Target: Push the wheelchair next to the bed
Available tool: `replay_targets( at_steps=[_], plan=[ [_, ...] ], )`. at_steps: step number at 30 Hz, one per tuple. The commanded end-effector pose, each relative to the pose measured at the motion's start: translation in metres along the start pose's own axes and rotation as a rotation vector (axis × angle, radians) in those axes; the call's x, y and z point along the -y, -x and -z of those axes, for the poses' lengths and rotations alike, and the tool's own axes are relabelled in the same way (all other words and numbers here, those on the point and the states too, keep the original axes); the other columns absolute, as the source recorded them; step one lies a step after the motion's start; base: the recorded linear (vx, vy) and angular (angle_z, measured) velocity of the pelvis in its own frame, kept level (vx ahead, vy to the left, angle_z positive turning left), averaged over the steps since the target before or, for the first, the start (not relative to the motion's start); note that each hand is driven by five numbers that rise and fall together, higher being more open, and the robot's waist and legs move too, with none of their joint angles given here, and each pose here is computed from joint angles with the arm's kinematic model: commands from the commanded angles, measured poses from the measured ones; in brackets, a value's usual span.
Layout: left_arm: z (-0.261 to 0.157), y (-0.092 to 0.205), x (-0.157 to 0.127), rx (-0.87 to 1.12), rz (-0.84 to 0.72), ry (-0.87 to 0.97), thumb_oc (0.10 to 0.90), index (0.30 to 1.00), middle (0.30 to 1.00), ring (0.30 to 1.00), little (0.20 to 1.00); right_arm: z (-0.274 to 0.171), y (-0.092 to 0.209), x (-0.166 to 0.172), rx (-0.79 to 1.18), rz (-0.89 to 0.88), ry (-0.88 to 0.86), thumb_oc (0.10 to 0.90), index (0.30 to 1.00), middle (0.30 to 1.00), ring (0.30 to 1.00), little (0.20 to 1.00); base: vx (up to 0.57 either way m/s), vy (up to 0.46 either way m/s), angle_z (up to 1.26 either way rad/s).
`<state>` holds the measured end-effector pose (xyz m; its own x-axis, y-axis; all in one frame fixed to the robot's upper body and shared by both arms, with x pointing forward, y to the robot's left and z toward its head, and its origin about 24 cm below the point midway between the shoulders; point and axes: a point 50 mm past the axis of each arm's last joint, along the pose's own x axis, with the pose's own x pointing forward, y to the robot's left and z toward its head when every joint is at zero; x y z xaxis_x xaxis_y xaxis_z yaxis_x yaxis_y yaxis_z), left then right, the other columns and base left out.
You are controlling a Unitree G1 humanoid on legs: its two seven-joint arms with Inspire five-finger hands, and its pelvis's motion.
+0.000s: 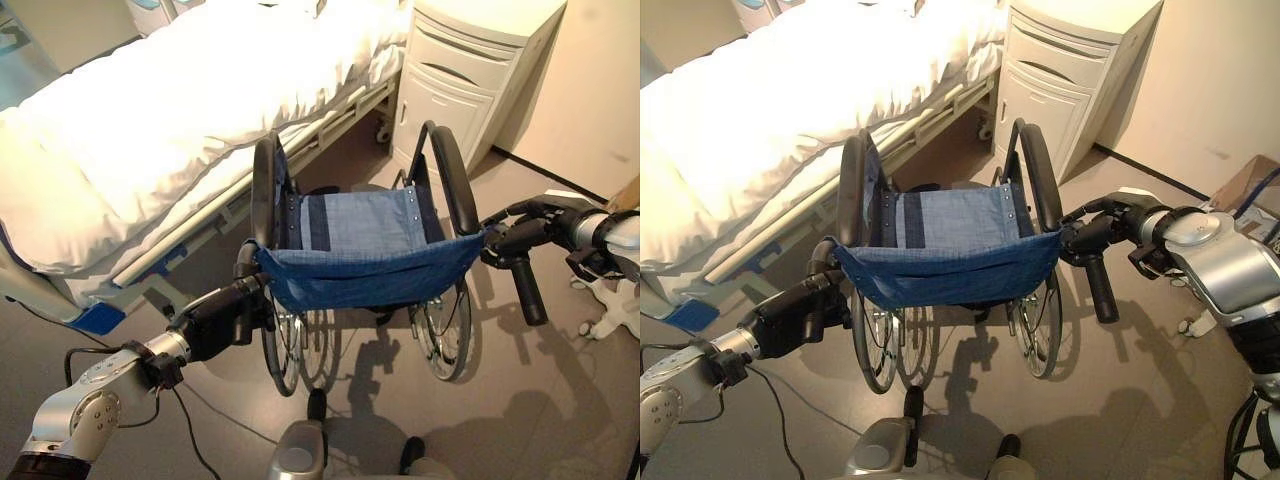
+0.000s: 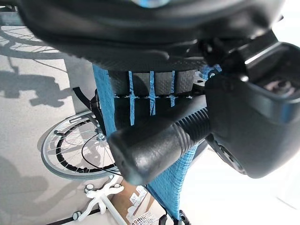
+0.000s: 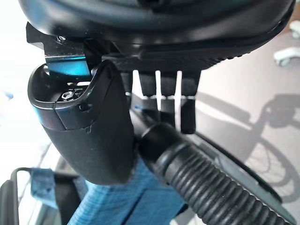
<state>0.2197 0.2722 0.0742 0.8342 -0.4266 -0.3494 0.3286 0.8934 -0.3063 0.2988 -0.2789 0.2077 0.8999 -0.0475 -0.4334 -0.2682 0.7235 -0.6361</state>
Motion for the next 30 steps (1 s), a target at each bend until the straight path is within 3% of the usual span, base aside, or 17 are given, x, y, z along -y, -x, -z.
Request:
replay_targets(
  at_steps=[1, 23, 24, 25, 27, 29, 30],
  plan=[
    [-0.13, 0.01, -0.011, 0.474, -0.119, -0.189, 0.4, 0.3, 0.3, 0.3, 0.3, -0.068, 0.015, -0.038, 0.41, -0.152, 0.092, 0.4, 0.3, 0.3, 0.3, 0.3, 0.05, 0.176, 0.02],
    [-0.173, 0.009, -0.012, 0.562, -0.196, -0.295, 0.4, 0.3, 0.3, 0.3, 0.3, -0.081, 0.009, -0.053, 0.501, -0.163, -0.041, 0.4, 0.3, 0.3, 0.3, 0.3, -0.01, -0.003, -0.04],
    [-0.173, 0.009, -0.013, 0.564, -0.197, -0.293, 0.4, 0.3, 0.3, 0.3, 0.3, -0.08, 0.008, -0.052, 0.5, -0.153, -0.046, 0.585, 0.578, 0.578, 0.578, 0.578, -0.01, -0.058, -0.03],
    [-0.172, 0.009, -0.013, 0.566, -0.2, -0.292, 0.4, 0.3, 0.3, 0.3, 0.3, -0.08, 0.008, -0.05, 0.497, -0.138, -0.058, 0.8, 0.9, 0.9, 0.9, 0.9, 0.0, -0.057, -0.03],
    [-0.172, 0.011, -0.014, 0.57, -0.214, -0.297, 0.4, 0.3, 0.3, 0.3, 0.3, -0.078, 0.008, -0.047, 0.492, -0.116, -0.076, 0.8, 0.9, 0.9, 0.9, 0.9, 0.0, -0.065, -0.04],
    [-0.172, 0.014, -0.015, 0.575, -0.224, -0.299, 0.477, 0.415, 0.415, 0.415, 0.415, -0.077, 0.008, -0.043, 0.488, -0.094, -0.085, 0.8, 0.9, 0.9, 0.9, 0.9, 0.0, -0.061, -0.02],
    [-0.173, 0.017, -0.018, 0.581, -0.242, -0.301, 0.577, 0.566, 0.566, 0.566, 0.566, -0.076, 0.007, -0.04, 0.489, -0.069, -0.094, 0.8, 0.9, 0.9, 0.9, 0.9, 0.0, -0.05, -0.01]
  ],
)
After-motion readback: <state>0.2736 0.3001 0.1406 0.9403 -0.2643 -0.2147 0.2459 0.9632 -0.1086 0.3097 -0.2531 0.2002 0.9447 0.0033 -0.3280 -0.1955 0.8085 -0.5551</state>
